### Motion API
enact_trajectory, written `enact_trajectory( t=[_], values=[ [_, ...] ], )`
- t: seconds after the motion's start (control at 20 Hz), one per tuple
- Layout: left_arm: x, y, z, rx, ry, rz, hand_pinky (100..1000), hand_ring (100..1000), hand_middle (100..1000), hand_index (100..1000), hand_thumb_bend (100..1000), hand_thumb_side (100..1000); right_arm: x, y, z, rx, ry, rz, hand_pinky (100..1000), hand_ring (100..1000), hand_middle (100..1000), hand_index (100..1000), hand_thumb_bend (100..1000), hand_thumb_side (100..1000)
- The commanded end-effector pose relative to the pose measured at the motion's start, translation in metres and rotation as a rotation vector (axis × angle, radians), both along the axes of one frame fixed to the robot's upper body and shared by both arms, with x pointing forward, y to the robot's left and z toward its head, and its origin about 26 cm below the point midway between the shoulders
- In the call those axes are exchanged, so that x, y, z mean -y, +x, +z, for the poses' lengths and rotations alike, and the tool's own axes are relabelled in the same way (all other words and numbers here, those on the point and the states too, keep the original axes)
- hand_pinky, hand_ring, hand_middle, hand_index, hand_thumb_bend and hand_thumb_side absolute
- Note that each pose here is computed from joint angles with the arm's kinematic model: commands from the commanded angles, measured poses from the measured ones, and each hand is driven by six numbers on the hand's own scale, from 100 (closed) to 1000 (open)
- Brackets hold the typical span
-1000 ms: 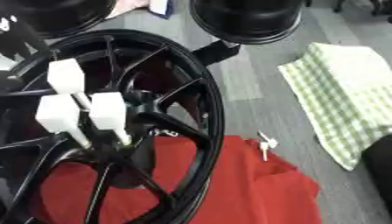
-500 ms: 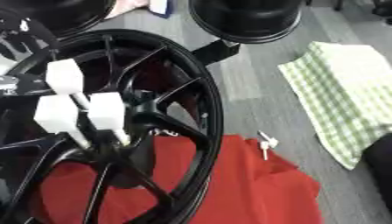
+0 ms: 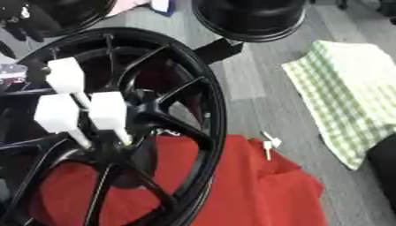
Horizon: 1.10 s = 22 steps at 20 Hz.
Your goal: Pull the pin out of the wheel hub.
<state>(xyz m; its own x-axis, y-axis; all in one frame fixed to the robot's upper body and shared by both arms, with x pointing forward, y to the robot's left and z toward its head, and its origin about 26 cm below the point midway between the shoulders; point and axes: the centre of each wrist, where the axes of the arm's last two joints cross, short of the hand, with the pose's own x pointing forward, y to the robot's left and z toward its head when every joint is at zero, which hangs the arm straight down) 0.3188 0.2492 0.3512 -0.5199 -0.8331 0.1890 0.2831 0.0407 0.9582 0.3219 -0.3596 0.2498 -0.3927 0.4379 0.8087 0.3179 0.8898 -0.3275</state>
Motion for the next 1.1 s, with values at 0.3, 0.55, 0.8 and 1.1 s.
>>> enact_trajectory(
  t=[0.3,0.55,0.8,1.1],
  values=[
    [-0.001,0.007,0.005,-0.012,0.007,0.024,822,823,878,909,352,486,0.004,-0.002,0.011,0.023,-0.023,-0.014,807,714,612,680,100,643],
    [-0.002,0.011,0.003,-0.038,0.014,0.025,822,823,875,907,353,484,0.004,-0.002,0.01,0.023,-0.02,-0.014,808,713,612,680,100,645],
    [-0.003,0.014,0.003,-0.051,0.017,0.027,823,823,874,906,353,483,0.004,-0.002,0.01,0.023,-0.018,-0.015,808,713,612,680,100,646],
    [-0.006,0.023,-0.002,-0.08,0.034,0.049,826,829,880,904,350,460,0.003,-0.001,0.011,0.024,-0.016,-0.011,808,712,611,680,100,649]
  ],
)
